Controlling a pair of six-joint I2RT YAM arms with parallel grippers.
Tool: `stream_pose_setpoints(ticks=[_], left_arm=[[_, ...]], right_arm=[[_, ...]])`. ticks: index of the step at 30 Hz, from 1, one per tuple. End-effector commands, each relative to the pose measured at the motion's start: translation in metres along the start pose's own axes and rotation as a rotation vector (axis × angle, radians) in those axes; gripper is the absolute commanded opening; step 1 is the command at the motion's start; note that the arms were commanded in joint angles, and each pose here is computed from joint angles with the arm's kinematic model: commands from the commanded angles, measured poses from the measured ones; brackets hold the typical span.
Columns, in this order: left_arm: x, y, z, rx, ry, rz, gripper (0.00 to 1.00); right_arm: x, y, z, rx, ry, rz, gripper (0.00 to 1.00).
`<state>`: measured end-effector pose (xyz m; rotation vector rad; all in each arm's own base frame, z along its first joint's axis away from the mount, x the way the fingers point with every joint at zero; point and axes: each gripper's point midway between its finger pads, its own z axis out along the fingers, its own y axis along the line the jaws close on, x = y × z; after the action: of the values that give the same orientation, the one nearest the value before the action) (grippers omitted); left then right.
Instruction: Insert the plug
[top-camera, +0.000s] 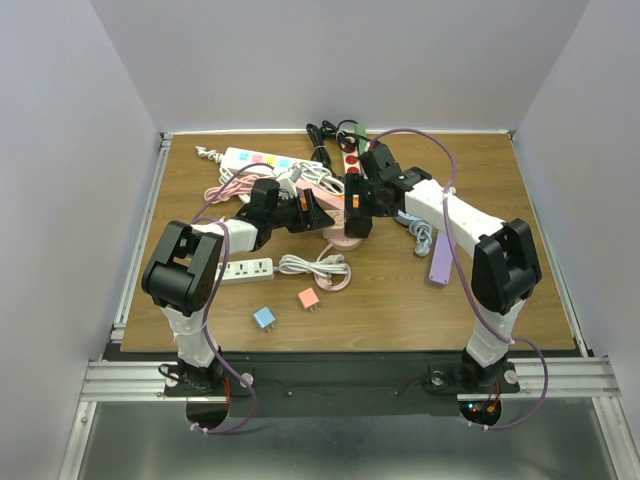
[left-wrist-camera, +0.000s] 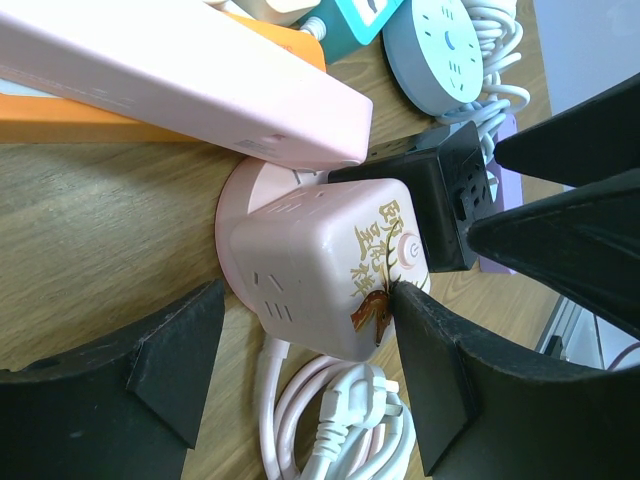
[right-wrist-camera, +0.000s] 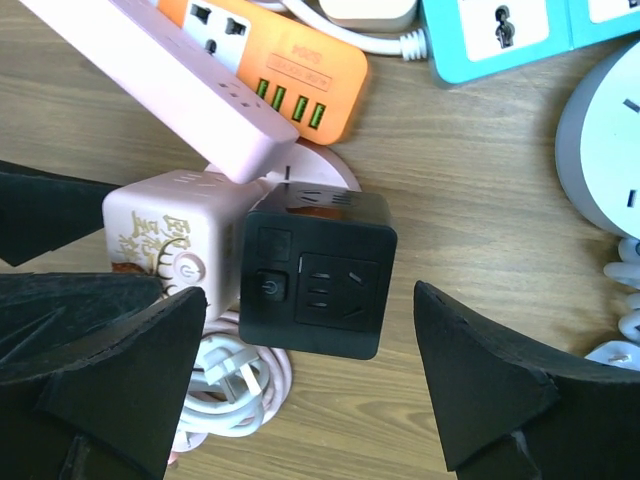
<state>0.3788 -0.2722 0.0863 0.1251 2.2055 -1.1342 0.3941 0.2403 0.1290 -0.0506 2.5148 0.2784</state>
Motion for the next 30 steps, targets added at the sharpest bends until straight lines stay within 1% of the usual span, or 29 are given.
stream_pose_setpoints(ticks=[1, 7, 10, 13, 15, 16, 19, 20, 22, 23, 28, 29, 30], left_arm=[[0.009, 0.014, -0.003, -0.072, 0.032, 0.021, 0.77], [0.011, 0.015, -0.003, -0.075, 0.037, 0.019, 0.77], [0.011, 0.016, -0.003, -0.078, 0.038, 0.017, 0.77], [0.01, 0.014, -0.004, -0.073, 0.035, 0.022, 0.77], [0.009, 0.014, -0.004, -0.074, 0.032, 0.023, 0.77], [0.01, 0.014, -0.004, -0.075, 0.036, 0.023, 0.77], [0.011, 0.014, -0.003, -0.074, 0.037, 0.022, 0.77], [0.011, 0.015, -0.004, -0.076, 0.039, 0.02, 0.77], [0.012, 0.016, -0.003, -0.077, 0.04, 0.022, 0.77], [0.013, 0.016, -0.004, -0.078, 0.041, 0.022, 0.77], [0.013, 0.016, -0.004, -0.077, 0.043, 0.023, 0.77], [0.012, 0.016, -0.004, -0.078, 0.041, 0.025, 0.77], [0.012, 0.015, -0.003, -0.076, 0.041, 0.026, 0.77]], right_arm=[[0.0, -0.003, 0.003, 0.031, -0.015, 0.012, 0.89], [0.005, -0.004, 0.013, 0.035, 0.005, 0.012, 0.84], [0.009, -0.006, 0.017, 0.037, 0.021, 0.014, 0.8], [0.013, -0.007, 0.02, 0.036, 0.03, 0.016, 0.73], [0.012, -0.006, 0.019, 0.033, 0.028, 0.016, 0.65], [0.013, -0.007, 0.02, 0.033, 0.032, 0.017, 0.58], [0.012, -0.006, 0.02, 0.031, 0.032, 0.014, 0.5], [0.014, -0.006, 0.021, 0.027, 0.039, 0.011, 0.46], [0.016, -0.005, 0.023, 0.022, 0.048, 0.004, 0.4], [0.019, -0.005, 0.024, 0.019, 0.056, 0.005, 0.35], [0.03, -0.005, 0.032, 0.012, 0.093, -0.006, 0.23], [0.032, -0.006, 0.035, 0.016, 0.101, -0.007, 0.11], [0.032, -0.007, 0.037, 0.019, 0.101, -0.009, 0.0]])
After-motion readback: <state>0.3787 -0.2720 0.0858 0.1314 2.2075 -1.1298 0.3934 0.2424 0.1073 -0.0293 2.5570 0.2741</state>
